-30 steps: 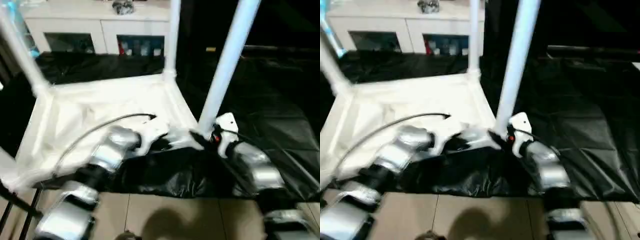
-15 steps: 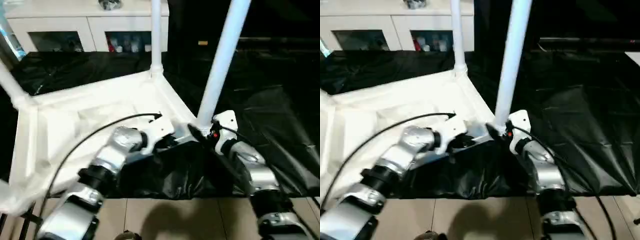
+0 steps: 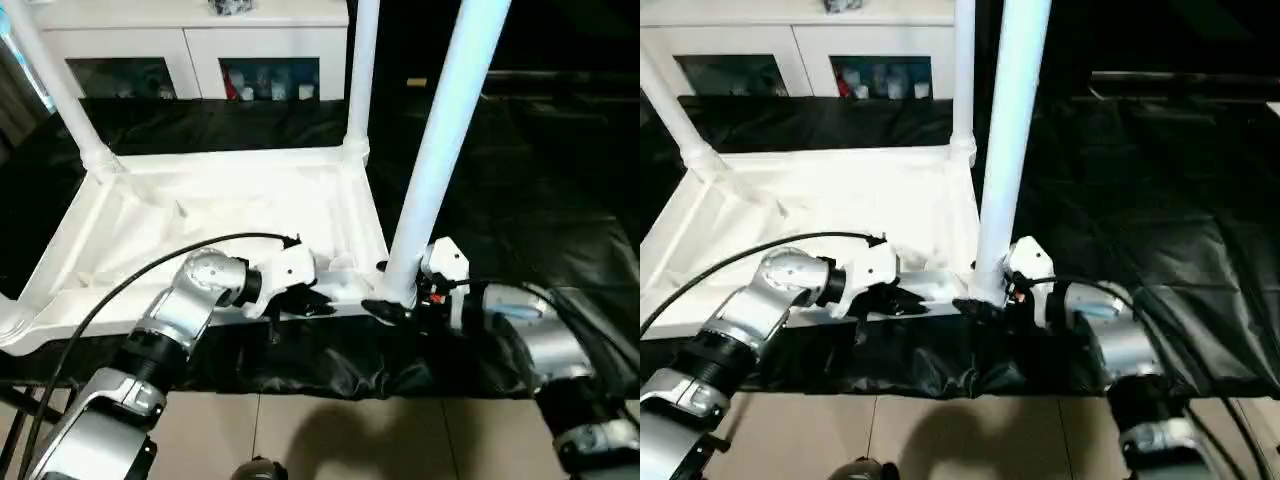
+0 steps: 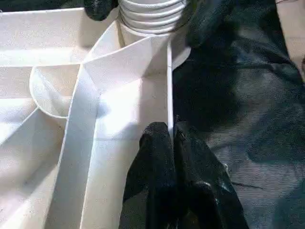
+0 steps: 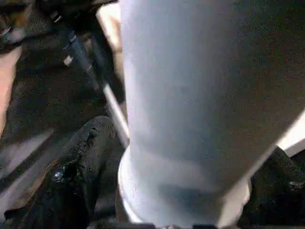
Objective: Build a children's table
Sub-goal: Rotate leg to tighten
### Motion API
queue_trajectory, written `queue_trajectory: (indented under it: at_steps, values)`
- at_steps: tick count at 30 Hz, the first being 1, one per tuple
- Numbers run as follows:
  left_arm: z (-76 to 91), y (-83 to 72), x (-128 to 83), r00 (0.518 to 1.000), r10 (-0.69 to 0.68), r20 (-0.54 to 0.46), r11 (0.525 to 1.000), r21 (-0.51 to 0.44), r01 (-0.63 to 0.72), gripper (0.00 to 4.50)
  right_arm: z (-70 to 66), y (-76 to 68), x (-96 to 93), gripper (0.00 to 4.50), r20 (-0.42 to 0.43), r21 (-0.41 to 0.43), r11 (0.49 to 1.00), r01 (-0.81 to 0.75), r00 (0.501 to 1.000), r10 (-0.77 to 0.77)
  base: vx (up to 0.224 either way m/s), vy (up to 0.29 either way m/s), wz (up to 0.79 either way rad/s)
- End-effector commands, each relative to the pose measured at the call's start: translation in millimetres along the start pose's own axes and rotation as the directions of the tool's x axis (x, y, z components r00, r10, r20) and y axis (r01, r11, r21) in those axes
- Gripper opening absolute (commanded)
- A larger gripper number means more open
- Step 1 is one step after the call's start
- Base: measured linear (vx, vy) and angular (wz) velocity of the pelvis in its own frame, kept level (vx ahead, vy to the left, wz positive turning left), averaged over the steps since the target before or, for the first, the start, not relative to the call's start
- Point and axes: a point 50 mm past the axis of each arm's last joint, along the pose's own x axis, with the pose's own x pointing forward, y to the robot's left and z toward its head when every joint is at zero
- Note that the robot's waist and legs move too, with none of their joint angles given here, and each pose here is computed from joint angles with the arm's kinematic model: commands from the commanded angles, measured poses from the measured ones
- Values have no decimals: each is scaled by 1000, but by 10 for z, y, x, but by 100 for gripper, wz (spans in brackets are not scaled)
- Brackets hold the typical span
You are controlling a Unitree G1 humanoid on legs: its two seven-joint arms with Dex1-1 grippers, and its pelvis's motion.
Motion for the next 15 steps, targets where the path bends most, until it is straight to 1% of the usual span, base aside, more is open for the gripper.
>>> queue_trajectory:
  at_steps: [1, 4, 5, 7, 10, 12, 14, 15]
  values:
    - [36, -25, 38, 1000, -23, 21, 1000, 22, 22, 0, 32, 20, 61, 356, -16, -18, 998, -68, 998, 68, 0, 0, 0]
    - [39, -11, 17, 999, -26, 26, 1000, 13, 26, 0, 35, 16, 84, 347, -35, -20, 995, -102, 994, 102, 0, 0, 0]
    - [37, -6, 8, 999, -29, 21, 999, 16, 29, 0, 34, 20, 98, 322, -42, -27, 993, -111, 993, 110, 0, 0, 0]
    - [28, -1, -7, 999, -36, 12, 999, 13, 36, 0, 40, 27, 133, 322, -34, -14, 992, -122, 992, 122, 0, 0, 0]
    - [21, 17, -23, 999, -39, 10, 999, 1, 39, 0, 61, 50, 176, 292, -5, 3, 990, -139, 990, 139, 0, 0, 0]
    - [23, 26, -22, 999, -36, 16, 999, -8, 36, 0, 56, 63, 185, 280, -1, 8, 989, -146, 989, 146, 0, 0, 0]
    - [34, 60, -3, 1000, -11, 27, 999, -36, 12, 0, 28, 93, 208, 275, 2, 36, 990, -139, 990, 139, 0, 0, 0]
    - [29, 81, 19, 1000, 13, 13, 999, -51, -12, 0, 6, 96, 227, 275, 3, 56, 993, -106, 994, 106, 0, 0, 0]
